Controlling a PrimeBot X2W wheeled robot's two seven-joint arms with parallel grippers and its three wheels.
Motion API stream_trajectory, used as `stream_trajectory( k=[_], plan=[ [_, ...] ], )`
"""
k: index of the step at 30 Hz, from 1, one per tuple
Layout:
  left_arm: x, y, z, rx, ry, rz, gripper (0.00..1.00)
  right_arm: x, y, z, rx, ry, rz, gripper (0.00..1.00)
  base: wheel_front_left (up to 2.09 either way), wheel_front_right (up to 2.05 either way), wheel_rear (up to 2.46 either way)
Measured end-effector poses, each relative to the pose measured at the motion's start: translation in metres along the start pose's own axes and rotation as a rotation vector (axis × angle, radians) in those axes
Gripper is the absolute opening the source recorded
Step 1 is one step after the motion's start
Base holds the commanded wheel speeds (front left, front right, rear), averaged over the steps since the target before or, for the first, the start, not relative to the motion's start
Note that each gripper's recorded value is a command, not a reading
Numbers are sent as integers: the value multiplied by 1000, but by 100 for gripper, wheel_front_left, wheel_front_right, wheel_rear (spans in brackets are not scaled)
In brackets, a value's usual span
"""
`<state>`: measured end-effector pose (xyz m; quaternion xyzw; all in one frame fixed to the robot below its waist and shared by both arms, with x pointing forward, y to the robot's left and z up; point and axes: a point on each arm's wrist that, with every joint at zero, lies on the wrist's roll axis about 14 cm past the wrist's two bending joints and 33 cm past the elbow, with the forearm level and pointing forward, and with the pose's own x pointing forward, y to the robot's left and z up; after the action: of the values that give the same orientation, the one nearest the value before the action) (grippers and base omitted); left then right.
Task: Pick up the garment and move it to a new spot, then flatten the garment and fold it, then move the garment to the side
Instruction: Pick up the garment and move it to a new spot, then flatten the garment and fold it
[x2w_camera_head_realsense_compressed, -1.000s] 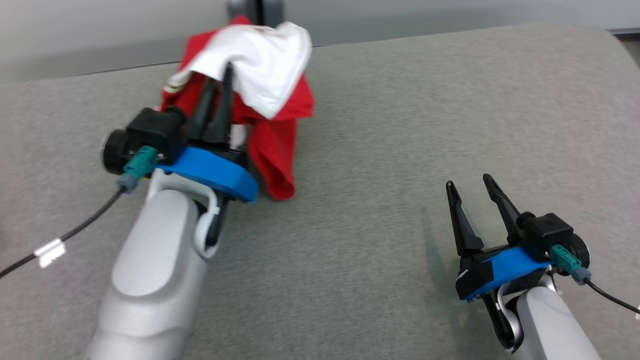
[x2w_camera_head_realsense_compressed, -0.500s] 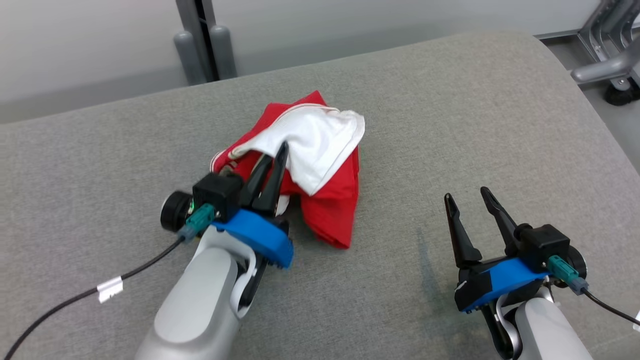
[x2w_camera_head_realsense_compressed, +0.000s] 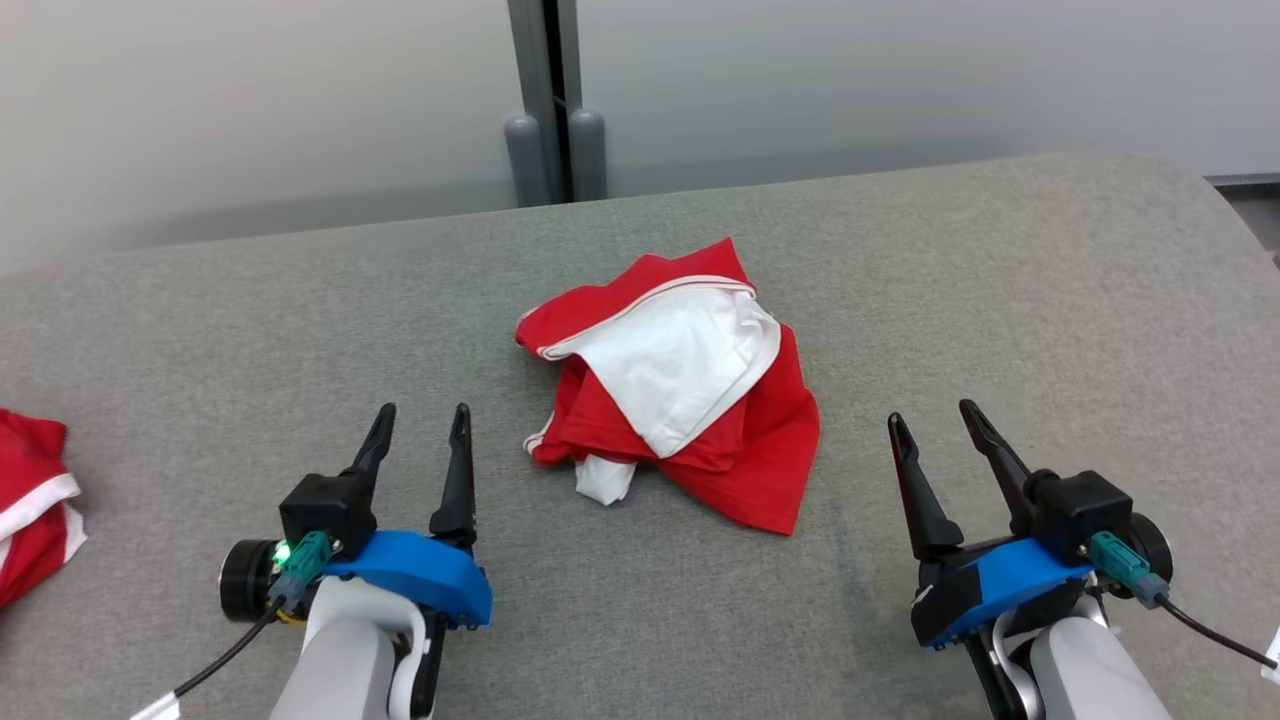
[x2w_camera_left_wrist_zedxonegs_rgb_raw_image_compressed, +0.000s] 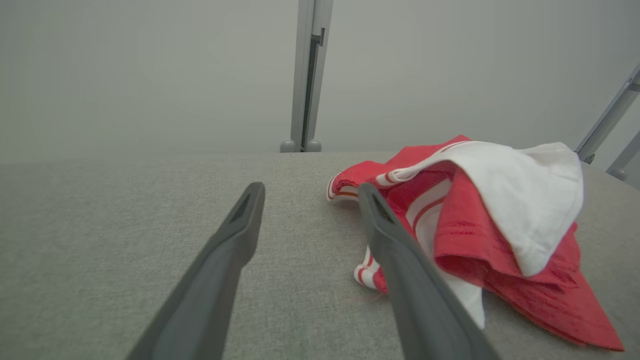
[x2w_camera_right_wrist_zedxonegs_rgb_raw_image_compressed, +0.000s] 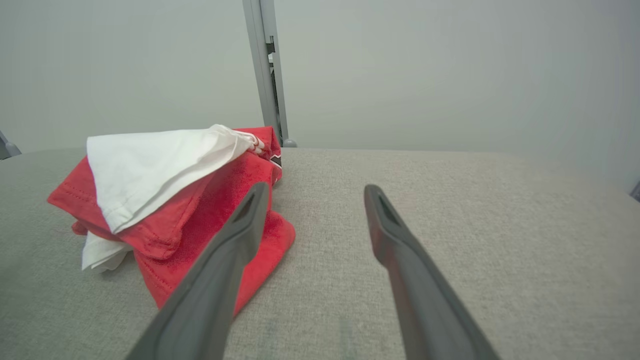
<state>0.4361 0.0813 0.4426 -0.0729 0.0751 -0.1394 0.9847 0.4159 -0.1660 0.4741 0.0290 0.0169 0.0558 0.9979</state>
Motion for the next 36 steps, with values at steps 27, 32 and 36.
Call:
stream_trajectory(
  k=[27, 32, 36],
  plan=[
    [-113, 84, -16, -37, -8, 342, 100, -7, 34, -1, 25, 3, 82, 100, 0, 0, 0],
    [-103, 85, -17, -39, -1, 332, 100, 17, 44, 4, 24, -10, 114, 100, 0, 0, 0],
    [-103, 90, -23, -45, 22, 344, 100, 41, 51, 5, 31, -16, 132, 100, 0, 0, 0]
  ],
)
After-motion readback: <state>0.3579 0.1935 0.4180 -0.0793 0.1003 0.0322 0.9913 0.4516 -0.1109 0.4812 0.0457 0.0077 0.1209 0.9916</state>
